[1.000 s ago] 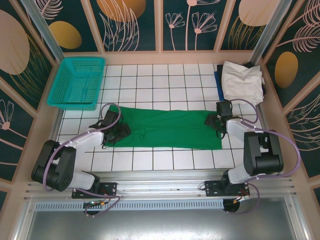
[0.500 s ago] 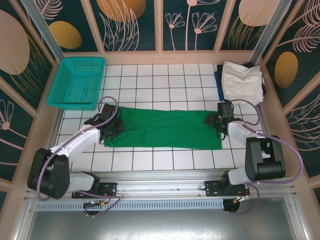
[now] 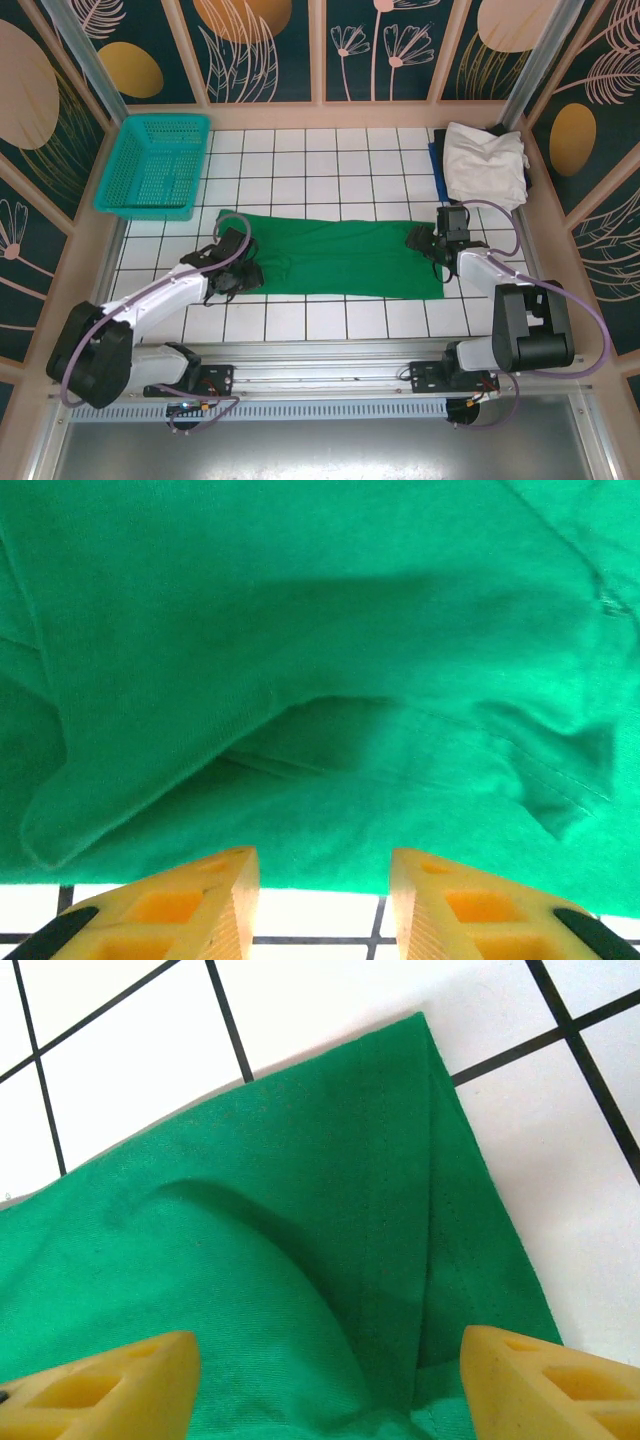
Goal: Fold and stack the t-shirts
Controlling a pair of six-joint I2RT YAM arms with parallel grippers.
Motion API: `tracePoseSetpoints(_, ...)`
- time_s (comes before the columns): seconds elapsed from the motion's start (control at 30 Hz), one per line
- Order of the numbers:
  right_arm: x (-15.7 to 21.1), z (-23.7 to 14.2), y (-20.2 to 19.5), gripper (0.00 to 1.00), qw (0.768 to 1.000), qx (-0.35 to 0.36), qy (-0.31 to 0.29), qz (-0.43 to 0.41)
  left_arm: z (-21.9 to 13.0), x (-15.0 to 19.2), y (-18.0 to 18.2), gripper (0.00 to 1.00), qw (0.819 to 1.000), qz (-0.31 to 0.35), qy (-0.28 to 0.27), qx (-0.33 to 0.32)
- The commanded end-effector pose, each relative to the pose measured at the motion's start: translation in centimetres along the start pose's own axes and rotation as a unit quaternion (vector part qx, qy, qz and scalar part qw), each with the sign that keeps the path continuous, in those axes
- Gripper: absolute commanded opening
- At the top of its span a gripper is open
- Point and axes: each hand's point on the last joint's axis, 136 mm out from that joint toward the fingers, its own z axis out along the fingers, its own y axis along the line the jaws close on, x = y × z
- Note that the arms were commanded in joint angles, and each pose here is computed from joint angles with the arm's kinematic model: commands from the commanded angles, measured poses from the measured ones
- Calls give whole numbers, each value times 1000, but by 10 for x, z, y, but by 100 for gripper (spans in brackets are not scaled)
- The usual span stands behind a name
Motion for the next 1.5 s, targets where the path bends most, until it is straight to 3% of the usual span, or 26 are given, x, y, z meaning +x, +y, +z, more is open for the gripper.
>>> tracePoseSetpoints(0.0,-2,-4,3,69,1000,-11,-9,0,3,-21,-9,39,1000,3,-21,-12)
tracePoseSetpoints(0.37,1,-8,-1,69,1000,-6,-12,-2,26,-34,-2,35,997,29,-13,-77)
tracePoseSetpoints(0.53,0,-10,-1,69,1000,-4,-16,-2,22,-37,-3,5,996,35,-11,-80)
tracePoseSetpoints(0.6,-1,-11,-1,69,1000,-5,-18,-2,15,-40,-5,0,996,36,-17,-78)
tracePoseSetpoints(0.87,0,-13,0,69,1000,-8,-17,-2,-16,-39,-14,0,997,51,-11,-55)
tracePoseSetpoints(1.27,3,-14,3,70,1000,-20,-20,-3,-11,19,-20,0,991,83,108,15)
tracePoseSetpoints(1.4,3,-16,5,70,999,-27,-21,-5,-4,19,-7,33,991,78,107,-19)
tracePoseSetpoints(1.47,-1,-20,12,70,999,-34,-27,-10,-7,9,-9,39,993,76,88,-25)
